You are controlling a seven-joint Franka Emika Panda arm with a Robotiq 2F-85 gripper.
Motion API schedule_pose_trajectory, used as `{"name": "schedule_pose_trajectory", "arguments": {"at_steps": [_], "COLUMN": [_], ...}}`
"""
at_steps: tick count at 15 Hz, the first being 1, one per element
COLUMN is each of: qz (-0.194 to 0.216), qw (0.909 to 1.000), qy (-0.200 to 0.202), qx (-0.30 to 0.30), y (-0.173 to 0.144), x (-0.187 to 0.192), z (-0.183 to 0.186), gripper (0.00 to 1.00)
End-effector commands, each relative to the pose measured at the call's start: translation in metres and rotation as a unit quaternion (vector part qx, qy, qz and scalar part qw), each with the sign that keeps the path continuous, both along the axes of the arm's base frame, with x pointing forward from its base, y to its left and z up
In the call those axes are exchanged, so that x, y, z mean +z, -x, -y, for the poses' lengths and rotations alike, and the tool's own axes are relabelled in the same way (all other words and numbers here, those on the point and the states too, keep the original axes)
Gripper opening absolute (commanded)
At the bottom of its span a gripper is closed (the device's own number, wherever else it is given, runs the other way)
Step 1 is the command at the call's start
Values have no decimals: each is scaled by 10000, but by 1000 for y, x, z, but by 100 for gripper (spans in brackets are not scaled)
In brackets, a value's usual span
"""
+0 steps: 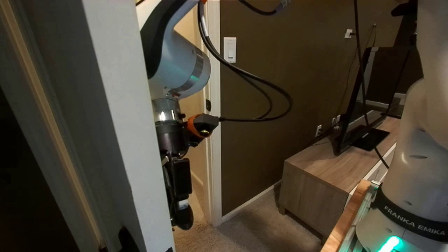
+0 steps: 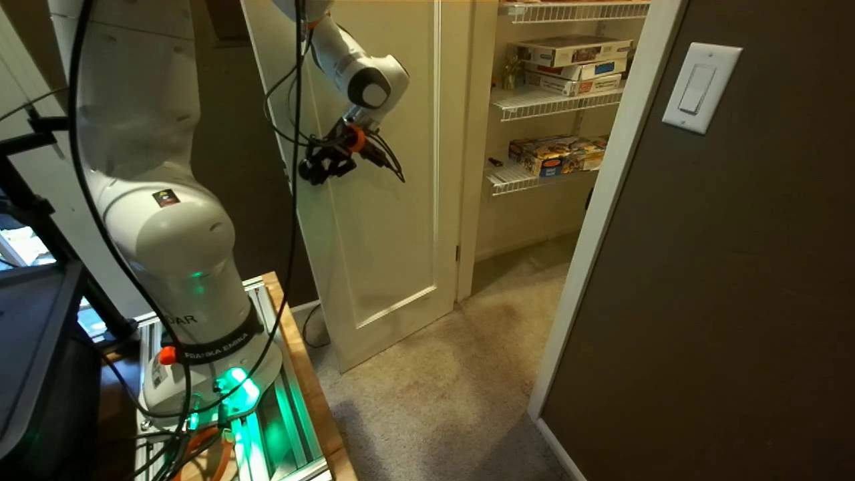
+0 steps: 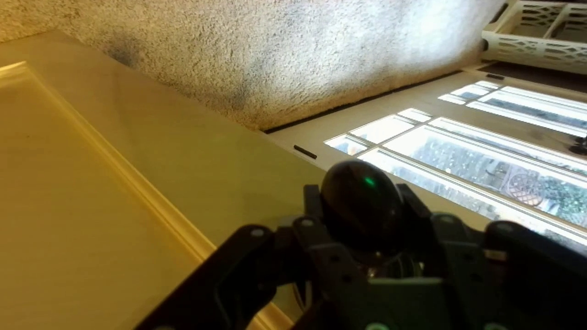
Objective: Turn the door knob to the right
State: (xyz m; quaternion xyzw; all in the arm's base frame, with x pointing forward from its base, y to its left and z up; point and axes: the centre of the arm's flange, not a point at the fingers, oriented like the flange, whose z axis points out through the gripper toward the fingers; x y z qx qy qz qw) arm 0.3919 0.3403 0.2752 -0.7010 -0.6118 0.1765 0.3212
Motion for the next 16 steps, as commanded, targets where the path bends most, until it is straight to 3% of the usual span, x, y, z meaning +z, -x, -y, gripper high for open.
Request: {"name": "schedule_pose_trajectory", "arguments": {"at_steps": [1, 10, 16], "qz": [-814, -791, -629], "qw": [9964, 9851, 9701], "qy": [-216, -1316, -1950], "qx": [26, 771, 1298], "y": [8, -2, -4], "x": [0, -17, -19], "z": [-5, 6, 3], "gripper": [17, 17, 17]}}
